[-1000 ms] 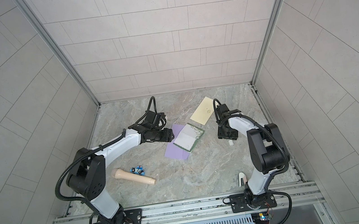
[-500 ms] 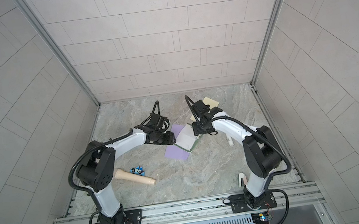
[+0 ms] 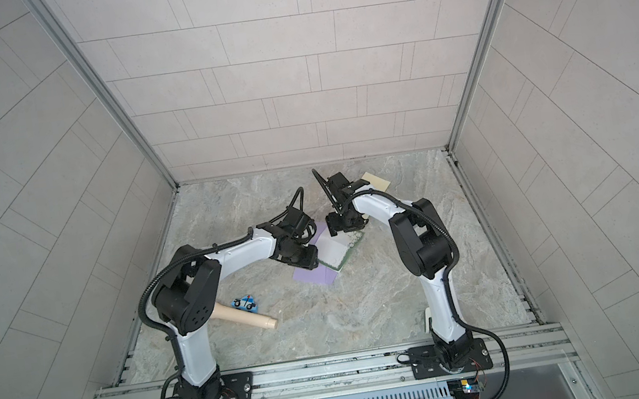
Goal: Place the letter into the envelope and seal it
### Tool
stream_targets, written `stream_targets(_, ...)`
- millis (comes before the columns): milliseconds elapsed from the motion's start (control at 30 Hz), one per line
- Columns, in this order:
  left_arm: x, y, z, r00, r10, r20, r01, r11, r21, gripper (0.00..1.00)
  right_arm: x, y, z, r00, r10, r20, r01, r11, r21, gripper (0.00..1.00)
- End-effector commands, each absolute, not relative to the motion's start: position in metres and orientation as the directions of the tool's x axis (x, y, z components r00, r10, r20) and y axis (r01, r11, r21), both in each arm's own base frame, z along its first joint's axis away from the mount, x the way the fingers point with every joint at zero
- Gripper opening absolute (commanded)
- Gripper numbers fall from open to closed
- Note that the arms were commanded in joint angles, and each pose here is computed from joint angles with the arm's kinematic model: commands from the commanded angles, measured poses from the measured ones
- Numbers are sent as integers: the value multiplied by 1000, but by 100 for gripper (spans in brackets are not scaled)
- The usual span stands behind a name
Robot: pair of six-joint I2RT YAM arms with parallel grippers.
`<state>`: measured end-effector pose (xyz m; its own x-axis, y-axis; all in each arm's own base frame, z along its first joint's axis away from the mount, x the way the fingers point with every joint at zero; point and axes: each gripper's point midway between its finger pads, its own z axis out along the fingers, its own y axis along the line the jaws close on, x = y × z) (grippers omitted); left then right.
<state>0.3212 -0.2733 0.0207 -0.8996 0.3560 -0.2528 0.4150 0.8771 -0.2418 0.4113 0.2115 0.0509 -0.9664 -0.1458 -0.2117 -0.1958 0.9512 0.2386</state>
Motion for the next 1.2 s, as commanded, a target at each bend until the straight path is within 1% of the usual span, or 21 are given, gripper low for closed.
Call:
stream_targets(0,319,-266,7,-904,377,-201,416,886,-205,43,388,224,43,-971,-195,-135,-230,915,331,72)
stream_targets(267,319,-270,-9,-908,380,-175,412,886,-213,41,354,246,40,-971,-213,-105,-237,851,468,72)
stream_targets(433,320,-272,-15,-911,378,-163,407,887,-219,38,343,253,47,-972,-202,-118,-234,831,506,72)
stream_targets(467,321,-271,-15,-911,378,-164,407,888,-215,38,344,251,51,-972,-191,-135,-234,836,496,72)
stream_targets(567,321,-270,-15,-911,376,-168,406,890,-208,38,360,230,70,-967,-139,-216,-217,890,400,72)
stream_targets(633,321,-269,-15,-909,381,-170,410,889,-204,38,374,206,78,-966,-78,-246,-157,935,319,72)
stream_targets(733,321,-269,-13,-906,386,-174,417,886,-205,38,391,172,77,-973,-17,-232,-72,970,232,73)
stream_targets(900,320,-269,-10,-901,397,-178,428,880,-207,38,410,147,57,-982,-6,-188,-41,982,184,72)
stream_targets(1033,318,-271,-9,-900,399,-175,431,875,-222,38,417,149,41,-989,-11,-147,-45,973,227,72)
stream_targets(1167,318,-275,-10,-897,403,-180,437,868,-236,38,407,172,34,-993,-42,-109,-78,930,359,70)
